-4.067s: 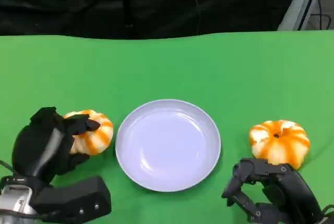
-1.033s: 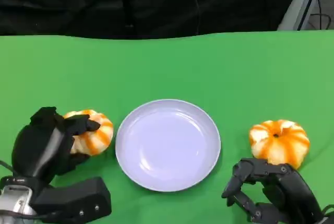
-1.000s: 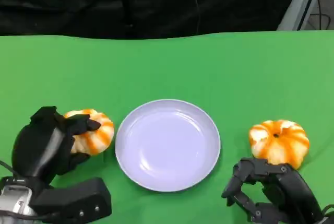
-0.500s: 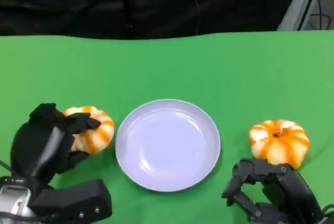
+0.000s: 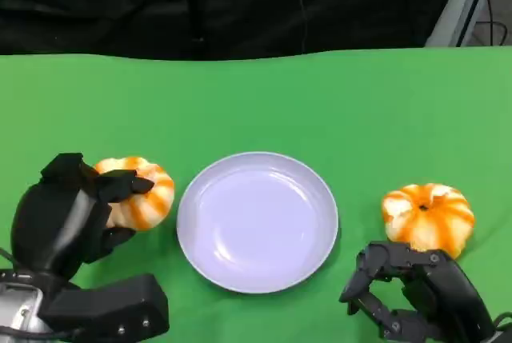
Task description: Grasp the bread from the table and place it into the plate.
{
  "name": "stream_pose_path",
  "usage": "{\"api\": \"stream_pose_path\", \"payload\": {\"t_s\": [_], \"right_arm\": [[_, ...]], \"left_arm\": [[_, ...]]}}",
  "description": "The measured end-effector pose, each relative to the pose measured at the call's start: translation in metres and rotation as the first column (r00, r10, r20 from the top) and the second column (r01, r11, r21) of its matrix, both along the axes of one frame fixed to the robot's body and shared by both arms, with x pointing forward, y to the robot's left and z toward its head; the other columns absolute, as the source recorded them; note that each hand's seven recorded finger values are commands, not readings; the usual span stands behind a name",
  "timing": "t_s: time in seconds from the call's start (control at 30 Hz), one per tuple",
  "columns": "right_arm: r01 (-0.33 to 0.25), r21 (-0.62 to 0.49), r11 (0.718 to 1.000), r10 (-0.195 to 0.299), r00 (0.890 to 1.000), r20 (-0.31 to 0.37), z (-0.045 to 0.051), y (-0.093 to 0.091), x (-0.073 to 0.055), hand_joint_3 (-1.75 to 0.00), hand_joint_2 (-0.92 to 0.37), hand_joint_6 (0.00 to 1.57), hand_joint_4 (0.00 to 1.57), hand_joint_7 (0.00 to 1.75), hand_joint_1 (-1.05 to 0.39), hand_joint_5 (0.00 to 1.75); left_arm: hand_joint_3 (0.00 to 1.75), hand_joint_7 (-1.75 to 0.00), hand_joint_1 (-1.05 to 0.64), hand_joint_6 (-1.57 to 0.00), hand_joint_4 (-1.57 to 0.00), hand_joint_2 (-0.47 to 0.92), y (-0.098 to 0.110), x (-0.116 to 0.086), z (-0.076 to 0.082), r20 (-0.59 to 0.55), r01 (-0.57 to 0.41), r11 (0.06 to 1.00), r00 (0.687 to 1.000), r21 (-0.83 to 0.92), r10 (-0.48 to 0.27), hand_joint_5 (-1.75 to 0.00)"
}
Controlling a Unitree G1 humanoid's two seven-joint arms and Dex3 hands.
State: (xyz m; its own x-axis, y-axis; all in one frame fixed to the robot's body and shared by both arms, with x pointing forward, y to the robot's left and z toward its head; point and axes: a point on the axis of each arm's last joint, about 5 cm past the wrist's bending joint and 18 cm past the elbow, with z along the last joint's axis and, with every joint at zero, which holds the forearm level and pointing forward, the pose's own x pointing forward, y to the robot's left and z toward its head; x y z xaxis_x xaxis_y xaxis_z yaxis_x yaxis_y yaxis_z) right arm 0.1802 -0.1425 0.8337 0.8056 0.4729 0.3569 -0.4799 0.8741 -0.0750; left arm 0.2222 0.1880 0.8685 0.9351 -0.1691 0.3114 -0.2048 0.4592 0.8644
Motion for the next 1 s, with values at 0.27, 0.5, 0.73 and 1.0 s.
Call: {"api": "stream_pose_path", "payload": {"t_s": [0.27,0.5,0.73,1.0], "right_arm": [[0.0,0.0,1.0,0.0,1.0,-0.002,-0.0003,0.0,0.0,-0.77,-0.69,0.84,0.74,1.1,-0.1,1.51],[0.0,0.0,1.0,0.0,1.0,-0.003,-0.0004,0.0,0.0,-0.77,-0.69,0.84,0.74,1.1,-0.1,1.51],[0.0,0.0,1.0,0.0,1.0,-0.004,-0.0006,0.0,-0.0001,-0.77,-0.69,0.83,0.74,1.11,-0.1,1.51],[0.001,0.0,1.0,-0.001,1.0,-0.005,-0.0007,0.0001,0.0001,-0.77,-0.69,0.83,0.74,1.11,-0.1,1.51]], "left_arm": [[0.0,-0.36,-0.01,-1.12,-0.7,0.89,0.0001,-0.0005,0.0,-0.009,0.004,1.0,1.0,0.003,-0.004,-1.3],[0.0,-0.34,-0.01,-1.13,-0.7,0.89,0.0002,-0.0005,0.0002,-0.009,0.003,1.0,1.0,0.003,-0.003,-1.3],[0.0,-0.35,-0.02,-1.13,-0.69,0.89,0.0002,-0.0005,0.0003,-0.008,0.005,1.0,1.0,0.004,-0.005,-1.35],[0.0,-0.37,-0.02,-1.12,-0.68,0.89,0.0001,-0.0005,0.0003,-0.006,0.008,1.0,1.0,0.007,-0.008,-1.36]]}}
